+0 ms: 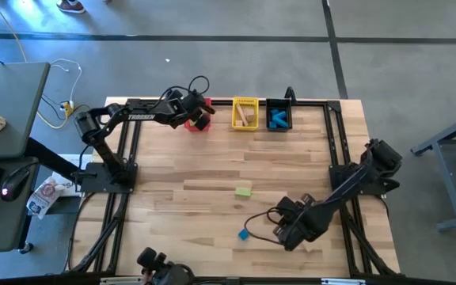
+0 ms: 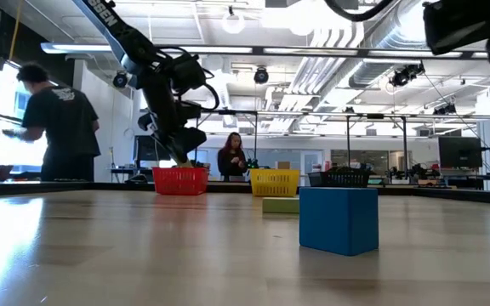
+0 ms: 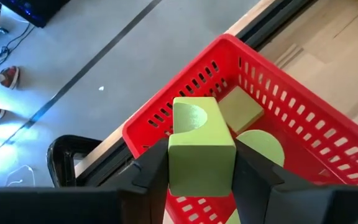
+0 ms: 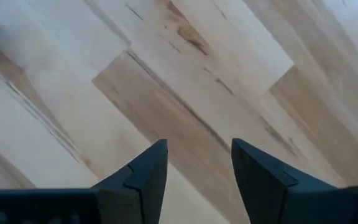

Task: Sort & place blocks by color
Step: Put the green block into the red bin, then put the beige block into the yellow bin

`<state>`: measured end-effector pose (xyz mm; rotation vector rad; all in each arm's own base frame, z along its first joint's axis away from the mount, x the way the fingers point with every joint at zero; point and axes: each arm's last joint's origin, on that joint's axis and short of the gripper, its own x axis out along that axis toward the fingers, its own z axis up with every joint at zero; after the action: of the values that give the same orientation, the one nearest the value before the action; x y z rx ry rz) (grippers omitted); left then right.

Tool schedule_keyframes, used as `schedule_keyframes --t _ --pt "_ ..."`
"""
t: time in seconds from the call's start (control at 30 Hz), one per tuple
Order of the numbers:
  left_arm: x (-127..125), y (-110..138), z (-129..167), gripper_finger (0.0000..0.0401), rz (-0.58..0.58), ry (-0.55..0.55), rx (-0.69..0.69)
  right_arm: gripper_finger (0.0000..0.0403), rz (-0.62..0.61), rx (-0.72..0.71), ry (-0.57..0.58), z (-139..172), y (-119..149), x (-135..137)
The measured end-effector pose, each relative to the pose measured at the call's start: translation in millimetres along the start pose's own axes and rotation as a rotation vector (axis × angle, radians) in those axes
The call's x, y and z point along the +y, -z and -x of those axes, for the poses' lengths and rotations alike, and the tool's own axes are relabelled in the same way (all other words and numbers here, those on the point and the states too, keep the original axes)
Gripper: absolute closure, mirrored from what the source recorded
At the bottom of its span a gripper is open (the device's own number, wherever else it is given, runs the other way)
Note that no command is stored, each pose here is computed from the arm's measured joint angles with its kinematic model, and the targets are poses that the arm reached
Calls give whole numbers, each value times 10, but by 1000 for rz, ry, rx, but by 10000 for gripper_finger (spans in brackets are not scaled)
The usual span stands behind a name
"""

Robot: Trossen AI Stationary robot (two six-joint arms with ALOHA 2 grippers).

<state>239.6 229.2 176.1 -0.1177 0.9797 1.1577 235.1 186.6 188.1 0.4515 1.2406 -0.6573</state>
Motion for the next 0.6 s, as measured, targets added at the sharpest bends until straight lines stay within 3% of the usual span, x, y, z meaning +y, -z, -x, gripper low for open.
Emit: schedule_keyframes --t 0.6 --pt "16 35 87 173 -11 39 41 237 -136 39 107 102 347 -101"
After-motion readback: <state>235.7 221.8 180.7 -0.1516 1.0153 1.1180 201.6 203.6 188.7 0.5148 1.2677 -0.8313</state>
